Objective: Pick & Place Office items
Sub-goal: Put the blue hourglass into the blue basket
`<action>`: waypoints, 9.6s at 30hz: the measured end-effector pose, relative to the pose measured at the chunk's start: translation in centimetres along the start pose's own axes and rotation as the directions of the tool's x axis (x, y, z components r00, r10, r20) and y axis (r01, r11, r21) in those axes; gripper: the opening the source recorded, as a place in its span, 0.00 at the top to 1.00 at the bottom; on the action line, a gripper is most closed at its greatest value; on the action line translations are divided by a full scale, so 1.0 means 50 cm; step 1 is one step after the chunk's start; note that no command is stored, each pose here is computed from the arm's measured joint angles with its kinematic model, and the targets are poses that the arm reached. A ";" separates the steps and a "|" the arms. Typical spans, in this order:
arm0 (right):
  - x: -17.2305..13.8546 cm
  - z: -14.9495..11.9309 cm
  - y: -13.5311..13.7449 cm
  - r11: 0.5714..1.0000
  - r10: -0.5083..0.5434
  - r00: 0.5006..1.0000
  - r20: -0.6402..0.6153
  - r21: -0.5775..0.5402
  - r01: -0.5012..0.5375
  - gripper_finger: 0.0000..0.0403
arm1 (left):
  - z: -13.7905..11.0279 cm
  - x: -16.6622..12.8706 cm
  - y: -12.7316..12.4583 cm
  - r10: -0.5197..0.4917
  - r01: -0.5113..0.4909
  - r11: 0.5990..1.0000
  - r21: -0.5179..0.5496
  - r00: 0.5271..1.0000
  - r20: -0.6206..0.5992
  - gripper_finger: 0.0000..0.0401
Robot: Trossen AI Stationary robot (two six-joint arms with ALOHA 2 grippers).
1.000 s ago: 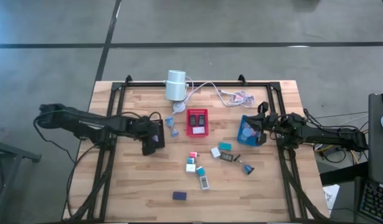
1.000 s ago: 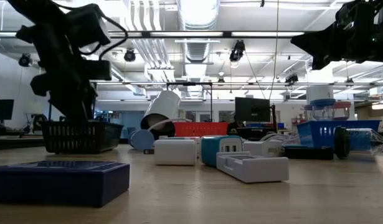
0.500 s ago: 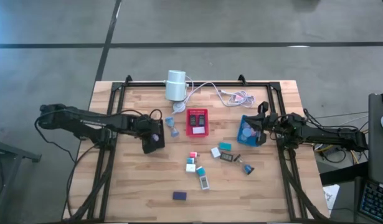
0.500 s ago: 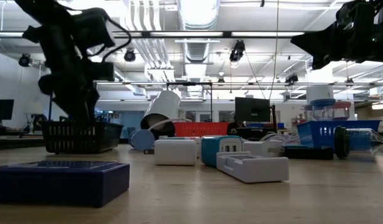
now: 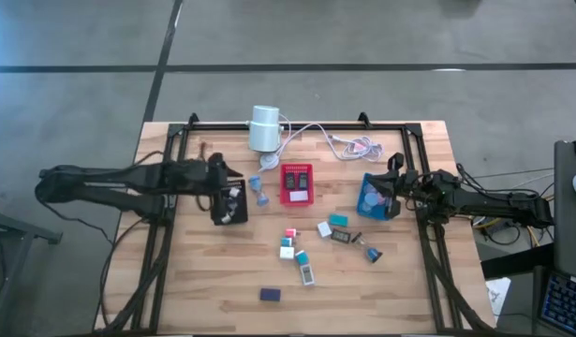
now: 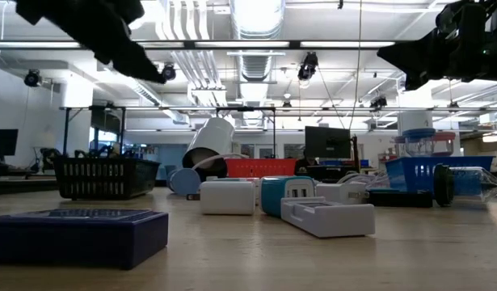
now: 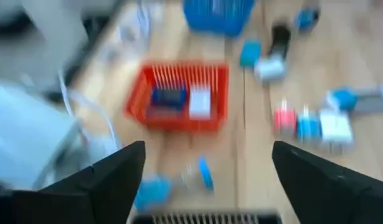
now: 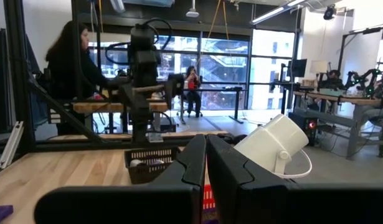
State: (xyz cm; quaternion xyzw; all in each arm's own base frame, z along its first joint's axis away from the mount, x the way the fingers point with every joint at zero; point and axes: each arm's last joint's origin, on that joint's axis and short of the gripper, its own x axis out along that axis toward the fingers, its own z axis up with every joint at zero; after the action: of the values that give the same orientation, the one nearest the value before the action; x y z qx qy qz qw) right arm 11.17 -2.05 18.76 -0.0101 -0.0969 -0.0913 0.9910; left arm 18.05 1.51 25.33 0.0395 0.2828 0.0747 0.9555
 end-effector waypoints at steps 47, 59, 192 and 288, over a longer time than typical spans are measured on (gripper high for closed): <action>0.000 0.003 0.000 0.999 -0.001 1.000 0.014 -0.050 0.002 0.97 | -0.247 -0.010 0.012 0.008 -0.001 1.000 -0.017 0.913 0.408 1.00; 0.027 0.076 0.014 0.998 -0.034 0.989 -0.142 0.044 0.041 0.97 | -0.242 -0.012 0.013 0.011 0.001 1.000 -0.028 0.902 0.431 1.00; 0.125 0.080 0.462 0.984 -0.151 0.410 -0.899 -0.096 0.152 0.50 | -0.160 -0.044 0.005 -0.178 0.281 0.955 -0.098 0.803 0.569 1.00; 0.354 0.263 0.364 0.982 -0.047 0.610 -0.791 -0.148 -0.117 0.50 | 0.232 0.128 -0.166 -0.359 0.276 0.927 0.256 0.852 0.381 0.52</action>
State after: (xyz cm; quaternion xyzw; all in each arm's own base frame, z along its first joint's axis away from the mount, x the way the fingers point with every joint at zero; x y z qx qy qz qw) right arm 29.09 13.17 35.04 -0.0627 0.3595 -0.0754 0.9280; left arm 30.70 -5.99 30.63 0.0989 0.0783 -0.1225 0.9844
